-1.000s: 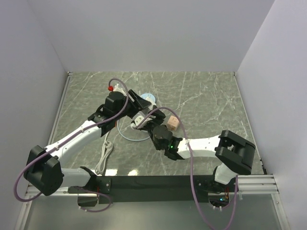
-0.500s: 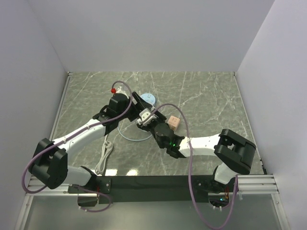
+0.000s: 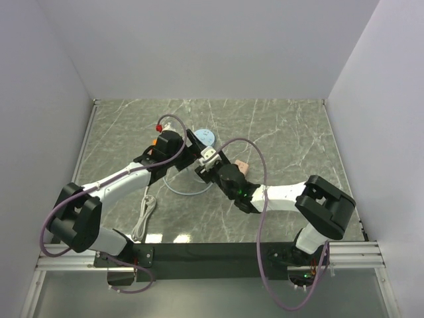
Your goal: Insert the plug
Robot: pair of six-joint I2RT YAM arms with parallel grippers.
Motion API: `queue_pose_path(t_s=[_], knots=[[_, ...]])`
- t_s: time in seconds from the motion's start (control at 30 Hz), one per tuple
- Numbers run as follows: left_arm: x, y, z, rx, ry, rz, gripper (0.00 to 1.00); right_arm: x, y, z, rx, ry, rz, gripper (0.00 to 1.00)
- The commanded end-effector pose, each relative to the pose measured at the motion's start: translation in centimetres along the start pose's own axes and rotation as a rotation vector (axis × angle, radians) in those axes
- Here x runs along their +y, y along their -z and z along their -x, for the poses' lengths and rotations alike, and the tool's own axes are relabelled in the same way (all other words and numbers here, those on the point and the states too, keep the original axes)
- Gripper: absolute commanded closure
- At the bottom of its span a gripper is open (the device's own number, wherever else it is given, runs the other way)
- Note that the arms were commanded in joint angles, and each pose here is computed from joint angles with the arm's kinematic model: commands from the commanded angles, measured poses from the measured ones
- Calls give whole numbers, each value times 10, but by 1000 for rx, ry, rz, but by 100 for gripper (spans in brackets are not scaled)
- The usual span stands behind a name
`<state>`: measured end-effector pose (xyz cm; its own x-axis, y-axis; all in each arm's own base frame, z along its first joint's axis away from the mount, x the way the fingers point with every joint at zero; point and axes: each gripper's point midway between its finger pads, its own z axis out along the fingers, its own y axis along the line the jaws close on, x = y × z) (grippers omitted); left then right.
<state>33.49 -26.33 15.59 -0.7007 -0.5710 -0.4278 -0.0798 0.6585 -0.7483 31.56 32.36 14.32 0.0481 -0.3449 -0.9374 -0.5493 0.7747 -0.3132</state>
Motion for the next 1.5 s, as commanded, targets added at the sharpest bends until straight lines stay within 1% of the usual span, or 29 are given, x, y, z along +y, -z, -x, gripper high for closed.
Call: queue_pose_path(t_s=[0.0, 0.13, 0.2, 0.3, 0.4, 0.43, 0.47, 0.5, 0.53, 0.57, 0.63, 0.77, 1.0, 1.23, 1.33, 1.4, 1.47], knots=[[-7, -1, 13, -40, -31, -4, 1, 2, 1, 12, -52, -98, 42, 99], [-7, 0, 19, -57, -43, -13, 1, 6, -3, 2, -27, -117, 68, 99], [-9, 1, 20, -64, -57, -23, 1, 7, -5, 0, -27, -155, 97, 99], [-2, 3, 35, -118, -80, 3, 1, 6, -8, -7, 2, -194, 106, 99], [6, 8, 52, -165, -92, 10, 1, 3, -12, -5, 7, -241, 111, 99], [2, 14, 60, -190, -93, -17, 1, 0, -12, -6, 6, -261, 123, 99], [9, 16, 61, -193, -102, -16, 1, -1, -12, -4, 3, -296, 129, 99], [8, 24, 72, -219, -98, -35, 0, -3, -12, -3, 1, -312, 134, 99], [9, 27, 75, -226, -102, -48, 0, -11, -13, -5, 1, -316, 125, 99], [13, 29, 76, -234, -119, -52, 1, -10, -13, -3, 1, -354, 132, 99], [12, 37, 84, -268, -138, -63, 1, -15, -13, 1, 3, -373, 128, 99], [17, 43, 87, -297, -216, -63, 1, -27, -14, 14, -2, -444, 137, 99], [14, 51, 89, -315, -313, -122, 0, -45, -4, 52, -66, -552, 238, 99], [39, 47, 89, -315, -316, -73, 1, -63, 1, 72, -115, -607, 306, 99], [48, 51, 98, -359, -310, -23, 0, -65, 0, 75, -125, -601, 312, 99], [59, 54, 106, -400, -300, 38, 0, -67, -3, 76, -127, -592, 305, 99], [67, 54, 108, -410, -290, 78, 1, -67, -6, 77, -126, -585, 307, 99]])
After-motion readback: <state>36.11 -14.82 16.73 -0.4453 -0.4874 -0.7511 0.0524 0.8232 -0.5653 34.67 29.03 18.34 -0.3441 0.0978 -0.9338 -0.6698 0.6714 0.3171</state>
